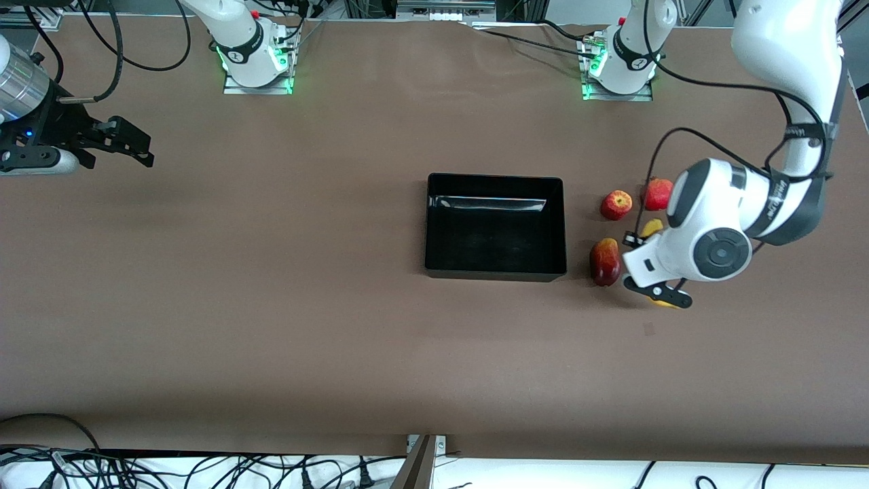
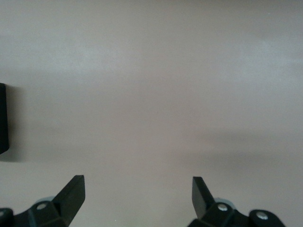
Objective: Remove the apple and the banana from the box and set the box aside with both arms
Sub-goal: 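Lift the banana out and lower it beside the mango, then release the banana and raise the left gripper while the right gripper reaches the box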
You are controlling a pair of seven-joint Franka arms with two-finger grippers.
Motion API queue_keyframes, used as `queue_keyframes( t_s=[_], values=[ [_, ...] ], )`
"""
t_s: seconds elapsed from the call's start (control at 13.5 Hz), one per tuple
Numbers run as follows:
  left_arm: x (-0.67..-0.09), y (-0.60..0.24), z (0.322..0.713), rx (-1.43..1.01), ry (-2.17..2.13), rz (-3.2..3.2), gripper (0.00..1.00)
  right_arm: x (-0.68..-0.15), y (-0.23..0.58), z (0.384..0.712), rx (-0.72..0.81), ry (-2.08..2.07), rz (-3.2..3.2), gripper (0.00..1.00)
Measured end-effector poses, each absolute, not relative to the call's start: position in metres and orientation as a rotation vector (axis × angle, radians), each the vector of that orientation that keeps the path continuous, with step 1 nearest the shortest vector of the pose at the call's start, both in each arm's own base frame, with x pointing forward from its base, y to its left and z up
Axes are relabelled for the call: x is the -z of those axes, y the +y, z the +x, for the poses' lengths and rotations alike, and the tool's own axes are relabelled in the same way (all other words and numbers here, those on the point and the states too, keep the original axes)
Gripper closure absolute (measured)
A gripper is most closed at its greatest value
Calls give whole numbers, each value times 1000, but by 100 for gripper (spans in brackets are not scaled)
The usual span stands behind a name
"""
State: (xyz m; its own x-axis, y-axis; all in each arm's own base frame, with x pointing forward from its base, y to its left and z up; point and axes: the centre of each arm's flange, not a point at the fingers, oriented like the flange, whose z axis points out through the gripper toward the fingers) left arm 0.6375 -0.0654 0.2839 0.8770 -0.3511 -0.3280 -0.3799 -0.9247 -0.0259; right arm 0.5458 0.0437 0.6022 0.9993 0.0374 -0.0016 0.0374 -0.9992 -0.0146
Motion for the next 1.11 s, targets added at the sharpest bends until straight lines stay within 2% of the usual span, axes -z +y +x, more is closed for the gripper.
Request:
queue_keyframes(
  t_s=[0.3,0.59,0.74,0.89,1.11],
  values=[
    [-214,-26,619,-415,663,-2976,65,-580,53,559,-36,-81,-3131,0],
    [-185,-24,606,-440,682,-2980,64,-540,69,573,-141,-131,-3137,0],
    [-188,-24,608,-428,680,-2981,50,-537,96,570,-152,-199,-3136,0],
    [-207,-23,617,-377,672,-2978,30,-533,123,566,-167,-266,-3133,0],
    [-282,-30,633,-360,658,-2948,2,-505,171,568,-186,-311,-3107,0]
  ],
)
